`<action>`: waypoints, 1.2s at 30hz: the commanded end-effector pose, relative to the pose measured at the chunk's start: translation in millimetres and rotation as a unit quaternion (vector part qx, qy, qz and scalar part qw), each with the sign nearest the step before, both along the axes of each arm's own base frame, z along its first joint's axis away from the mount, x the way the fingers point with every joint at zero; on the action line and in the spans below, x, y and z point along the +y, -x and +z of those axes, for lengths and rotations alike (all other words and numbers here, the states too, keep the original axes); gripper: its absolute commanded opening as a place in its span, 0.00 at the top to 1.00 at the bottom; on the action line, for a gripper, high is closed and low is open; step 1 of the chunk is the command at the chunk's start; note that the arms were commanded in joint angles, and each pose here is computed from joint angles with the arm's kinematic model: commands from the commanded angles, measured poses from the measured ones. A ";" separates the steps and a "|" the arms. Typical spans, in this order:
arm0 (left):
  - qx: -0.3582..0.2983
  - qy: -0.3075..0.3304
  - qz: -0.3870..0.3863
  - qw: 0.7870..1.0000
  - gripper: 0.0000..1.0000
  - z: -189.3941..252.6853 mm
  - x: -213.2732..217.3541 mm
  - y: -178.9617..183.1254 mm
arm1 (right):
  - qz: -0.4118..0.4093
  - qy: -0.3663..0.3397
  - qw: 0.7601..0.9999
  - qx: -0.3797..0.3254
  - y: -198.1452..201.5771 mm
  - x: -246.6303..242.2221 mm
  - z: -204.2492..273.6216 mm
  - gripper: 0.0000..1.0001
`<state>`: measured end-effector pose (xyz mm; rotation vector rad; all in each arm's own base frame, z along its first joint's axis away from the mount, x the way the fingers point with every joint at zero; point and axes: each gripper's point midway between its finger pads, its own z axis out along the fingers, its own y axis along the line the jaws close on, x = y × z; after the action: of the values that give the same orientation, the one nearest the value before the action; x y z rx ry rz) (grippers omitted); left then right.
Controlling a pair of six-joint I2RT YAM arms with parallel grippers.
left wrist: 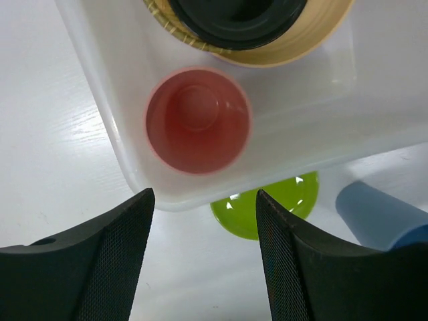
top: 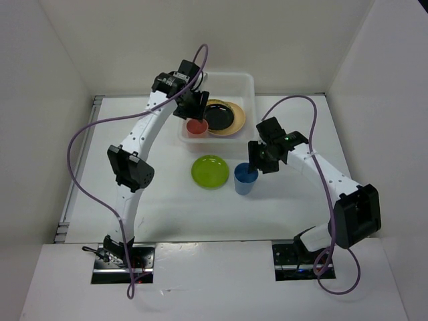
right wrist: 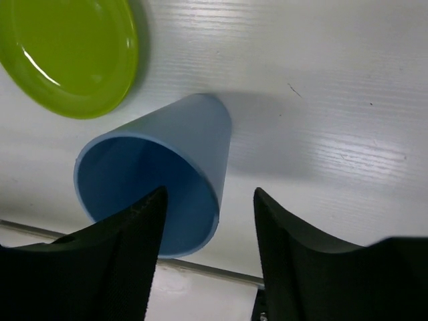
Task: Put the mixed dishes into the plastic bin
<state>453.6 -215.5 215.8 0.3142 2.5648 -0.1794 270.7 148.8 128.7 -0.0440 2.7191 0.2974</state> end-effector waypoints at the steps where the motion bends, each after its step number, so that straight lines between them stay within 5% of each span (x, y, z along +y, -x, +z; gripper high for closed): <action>1: -0.086 0.058 -0.015 0.995 0.30 79.5 -5.9 9.0 | -0.025 0.009 0.999 -0.022 -14.4 0.3 -5.0 0.42; 11: -0.216 0.106 0.016 0.971 0.29 190.7 17.9 36.0 | -0.027 0.033 0.999 -0.002 -11.3 -3.6 -21.0 1.00; 16: -0.241 0.115 0.020 0.963 0.27 214.6 26.7 50.5 | -0.020 0.033 0.999 -0.012 2.5 -5.9 12.2 1.00; 23: -0.251 0.126 0.024 0.959 0.26 223.6 29.6 51.6 | 0.019 -0.055 0.994 -0.090 -0.3 16.7 109.9 1.00; 29: -0.254 0.131 0.020 0.958 0.24 229.7 31.5 59.6 | 0.021 -0.070 0.986 -0.153 -44.7 34.5 159.9 1.00; 36: -0.264 0.125 0.032 0.956 0.21 239.5 44.2 73.9 | -0.014 -0.053 0.983 -0.176 -115.9 37.0 151.2 1.00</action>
<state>397.6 -184.8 421.2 0.1917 2.0828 -0.3286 354.5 189.8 280.3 -0.0547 2.3924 0.4263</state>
